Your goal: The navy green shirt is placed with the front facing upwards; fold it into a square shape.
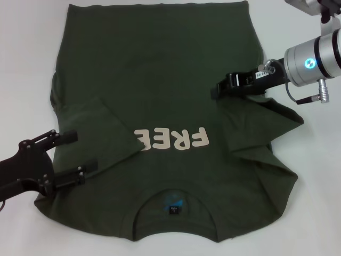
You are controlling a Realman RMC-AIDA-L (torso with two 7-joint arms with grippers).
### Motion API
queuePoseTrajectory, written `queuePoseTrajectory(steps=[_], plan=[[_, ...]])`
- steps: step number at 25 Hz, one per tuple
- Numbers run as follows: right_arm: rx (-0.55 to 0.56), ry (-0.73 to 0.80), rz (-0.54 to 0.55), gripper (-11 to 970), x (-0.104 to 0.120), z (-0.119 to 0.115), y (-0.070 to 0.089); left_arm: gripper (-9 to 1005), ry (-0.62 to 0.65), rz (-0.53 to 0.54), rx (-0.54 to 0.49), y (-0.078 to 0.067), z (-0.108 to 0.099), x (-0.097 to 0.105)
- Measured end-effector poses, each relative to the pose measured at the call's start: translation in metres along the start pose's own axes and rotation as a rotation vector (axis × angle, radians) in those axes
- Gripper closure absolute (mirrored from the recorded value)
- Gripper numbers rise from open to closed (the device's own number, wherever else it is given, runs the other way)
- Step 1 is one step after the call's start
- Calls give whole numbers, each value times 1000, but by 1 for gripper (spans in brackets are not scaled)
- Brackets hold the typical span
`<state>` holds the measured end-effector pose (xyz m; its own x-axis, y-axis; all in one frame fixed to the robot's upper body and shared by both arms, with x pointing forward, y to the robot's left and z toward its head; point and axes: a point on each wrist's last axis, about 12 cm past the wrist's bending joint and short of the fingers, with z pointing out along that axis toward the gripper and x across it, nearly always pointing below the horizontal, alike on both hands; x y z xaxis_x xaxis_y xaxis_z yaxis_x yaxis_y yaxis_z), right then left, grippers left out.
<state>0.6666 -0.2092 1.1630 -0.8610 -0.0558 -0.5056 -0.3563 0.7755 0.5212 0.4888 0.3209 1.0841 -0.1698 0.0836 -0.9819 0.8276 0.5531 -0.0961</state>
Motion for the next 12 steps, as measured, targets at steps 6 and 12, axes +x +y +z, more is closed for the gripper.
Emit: queuePoseTrajectory(steps=[6, 12], plan=[[-4, -45, 29, 735, -2, -4, -7, 161, 0, -1, 0, 0, 0, 0], [-7, -59, 39, 584, -3, -6, -8, 162, 0, -1, 1, 0, 0, 0]])
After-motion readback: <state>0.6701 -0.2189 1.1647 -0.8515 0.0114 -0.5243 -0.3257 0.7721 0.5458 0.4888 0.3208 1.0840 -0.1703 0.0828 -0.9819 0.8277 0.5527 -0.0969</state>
